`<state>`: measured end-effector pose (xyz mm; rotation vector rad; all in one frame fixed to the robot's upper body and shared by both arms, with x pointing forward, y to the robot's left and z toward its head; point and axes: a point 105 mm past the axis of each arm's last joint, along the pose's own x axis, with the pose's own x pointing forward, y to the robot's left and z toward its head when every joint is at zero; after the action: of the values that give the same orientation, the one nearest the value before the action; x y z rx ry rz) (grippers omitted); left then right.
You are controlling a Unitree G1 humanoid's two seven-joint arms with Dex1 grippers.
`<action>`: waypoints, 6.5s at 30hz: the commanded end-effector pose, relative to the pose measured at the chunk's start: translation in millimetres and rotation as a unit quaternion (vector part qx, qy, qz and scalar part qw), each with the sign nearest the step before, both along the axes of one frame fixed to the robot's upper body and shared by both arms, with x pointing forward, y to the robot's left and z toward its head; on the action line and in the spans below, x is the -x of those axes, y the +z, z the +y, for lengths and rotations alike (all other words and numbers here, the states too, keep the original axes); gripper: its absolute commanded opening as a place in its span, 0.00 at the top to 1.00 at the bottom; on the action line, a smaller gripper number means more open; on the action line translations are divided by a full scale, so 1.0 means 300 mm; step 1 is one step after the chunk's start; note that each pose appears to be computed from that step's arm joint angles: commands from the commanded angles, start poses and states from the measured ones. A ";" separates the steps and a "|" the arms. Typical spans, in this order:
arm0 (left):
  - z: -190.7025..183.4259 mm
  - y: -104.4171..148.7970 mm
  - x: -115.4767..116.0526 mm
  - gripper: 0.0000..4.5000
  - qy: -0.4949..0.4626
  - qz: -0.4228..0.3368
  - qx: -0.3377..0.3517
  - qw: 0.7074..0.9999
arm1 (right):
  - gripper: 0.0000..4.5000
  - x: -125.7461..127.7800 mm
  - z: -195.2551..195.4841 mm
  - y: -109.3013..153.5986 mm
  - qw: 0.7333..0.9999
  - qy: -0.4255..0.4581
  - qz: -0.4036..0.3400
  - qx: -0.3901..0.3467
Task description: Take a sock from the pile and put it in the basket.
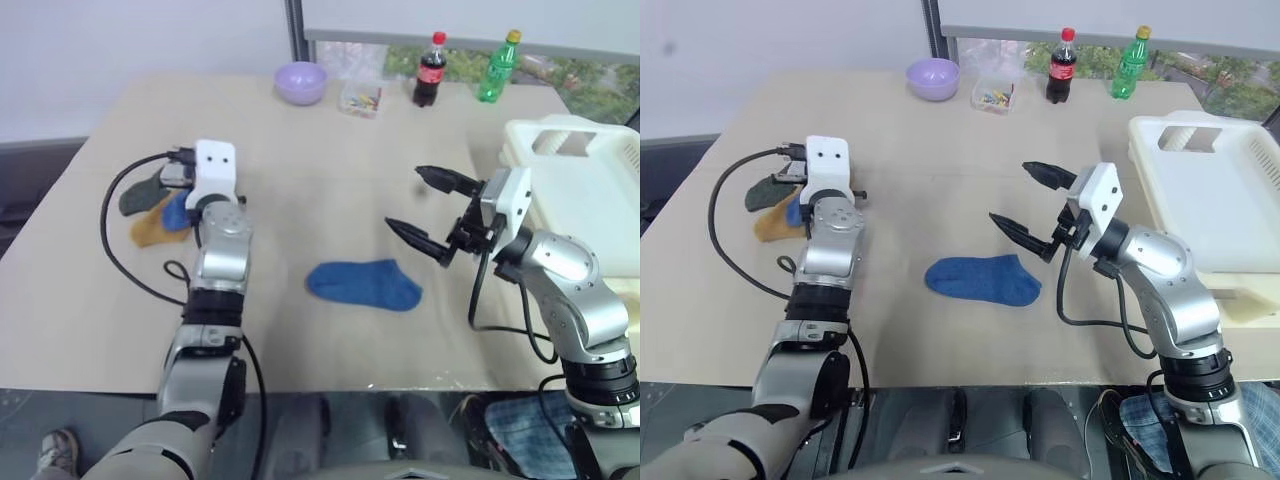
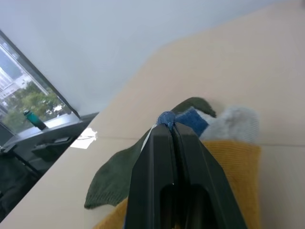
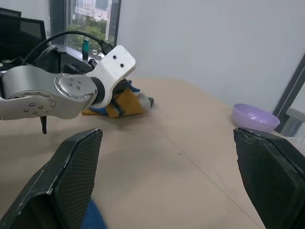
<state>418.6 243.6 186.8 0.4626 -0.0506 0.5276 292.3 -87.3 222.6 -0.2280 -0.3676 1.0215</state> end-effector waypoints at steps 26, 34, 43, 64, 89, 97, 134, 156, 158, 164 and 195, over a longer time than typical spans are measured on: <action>-0.087 -0.013 0.044 0.56 -0.110 -0.003 -0.073 0.991 | 0.00 0.015 -0.015 0.006 1.000 -0.014 -0.016 0.007; -0.056 -0.033 0.049 0.56 -0.083 0.010 -0.046 0.995 | 0.00 0.011 -0.004 0.000 1.000 -0.007 -0.015 0.008; -0.055 -0.056 0.025 0.94 -0.085 0.020 -0.020 0.996 | 0.00 0.007 -0.008 0.004 1.000 -0.011 -0.019 0.010; -0.143 -0.035 0.085 0.98 -0.185 0.038 0.011 0.982 | 0.00 0.019 -0.023 0.018 0.999 -0.007 -0.034 0.015; -0.335 -0.042 0.072 0.98 -0.325 0.087 0.066 0.939 | 0.00 0.035 -0.032 0.026 0.999 0.005 -0.043 0.020; -0.633 -0.093 0.124 0.98 -0.507 0.170 0.120 0.836 | 0.00 0.046 -0.077 0.006 0.999 -0.024 -0.020 0.031; -0.298 -0.234 0.037 0.83 -0.414 0.239 0.211 0.853 | 0.24 -0.363 0.141 -0.344 0.924 -0.239 0.272 0.121; -0.332 -0.093 0.397 1.00 -0.550 0.204 0.239 0.774 | 0.99 0.021 -0.033 -0.216 0.934 -0.203 0.280 0.092; -0.339 -0.117 0.406 1.00 -0.552 0.217 0.221 0.774 | 0.99 0.045 -0.032 -0.243 0.929 -0.209 0.292 0.090; -0.380 -0.165 0.411 1.00 -0.565 0.243 0.211 0.760 | 0.99 0.075 -0.038 -0.280 0.922 -0.217 0.305 0.092; -0.247 -0.207 0.503 0.17 -0.576 0.277 0.304 0.707 | 0.93 0.178 -0.032 -0.190 0.978 -0.069 0.159 0.113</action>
<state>271.1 172.5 121.3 -0.1273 0.3941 -0.8259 244.0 -106.3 151.7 -0.2728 0.1453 0.8689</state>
